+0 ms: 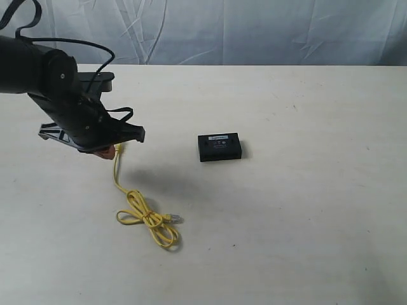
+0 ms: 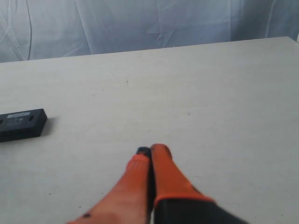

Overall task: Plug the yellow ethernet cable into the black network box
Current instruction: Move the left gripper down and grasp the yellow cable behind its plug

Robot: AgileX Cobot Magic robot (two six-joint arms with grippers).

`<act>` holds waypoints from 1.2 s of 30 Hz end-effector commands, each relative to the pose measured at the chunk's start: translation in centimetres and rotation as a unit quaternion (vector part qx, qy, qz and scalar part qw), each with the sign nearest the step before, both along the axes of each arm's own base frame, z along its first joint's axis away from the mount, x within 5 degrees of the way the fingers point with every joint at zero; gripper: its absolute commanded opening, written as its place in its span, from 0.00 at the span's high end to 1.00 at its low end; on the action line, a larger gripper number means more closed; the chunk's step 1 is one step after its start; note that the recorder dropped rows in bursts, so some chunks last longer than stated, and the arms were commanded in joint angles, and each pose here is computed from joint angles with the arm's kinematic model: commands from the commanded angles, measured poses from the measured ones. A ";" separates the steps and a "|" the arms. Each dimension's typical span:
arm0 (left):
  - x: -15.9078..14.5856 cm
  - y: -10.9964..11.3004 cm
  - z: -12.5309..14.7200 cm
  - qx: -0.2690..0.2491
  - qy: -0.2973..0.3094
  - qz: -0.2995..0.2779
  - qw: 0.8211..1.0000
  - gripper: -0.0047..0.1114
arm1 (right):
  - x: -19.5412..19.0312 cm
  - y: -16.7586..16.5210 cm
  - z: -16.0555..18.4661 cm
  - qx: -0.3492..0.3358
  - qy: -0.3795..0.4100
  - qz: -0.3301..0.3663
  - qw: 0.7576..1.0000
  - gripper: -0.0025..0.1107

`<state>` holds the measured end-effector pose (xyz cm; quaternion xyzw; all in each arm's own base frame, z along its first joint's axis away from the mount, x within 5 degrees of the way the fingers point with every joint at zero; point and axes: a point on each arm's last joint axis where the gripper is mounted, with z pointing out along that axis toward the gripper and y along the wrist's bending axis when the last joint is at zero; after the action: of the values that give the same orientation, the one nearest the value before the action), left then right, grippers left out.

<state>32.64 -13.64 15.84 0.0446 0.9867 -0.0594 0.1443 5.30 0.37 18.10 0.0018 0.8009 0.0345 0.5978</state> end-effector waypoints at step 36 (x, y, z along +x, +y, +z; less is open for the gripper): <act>0.6 -0.5 -3.2 0.010 0.017 0.001 1.000 0.70 | 0.0 0.0 -0.1 -0.002 -0.006 -0.002 1.000 0.98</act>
<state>33.19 -14.03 12.69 0.0462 0.9898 -0.0494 0.1257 5.30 0.37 18.10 0.0018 0.8009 0.0345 0.5978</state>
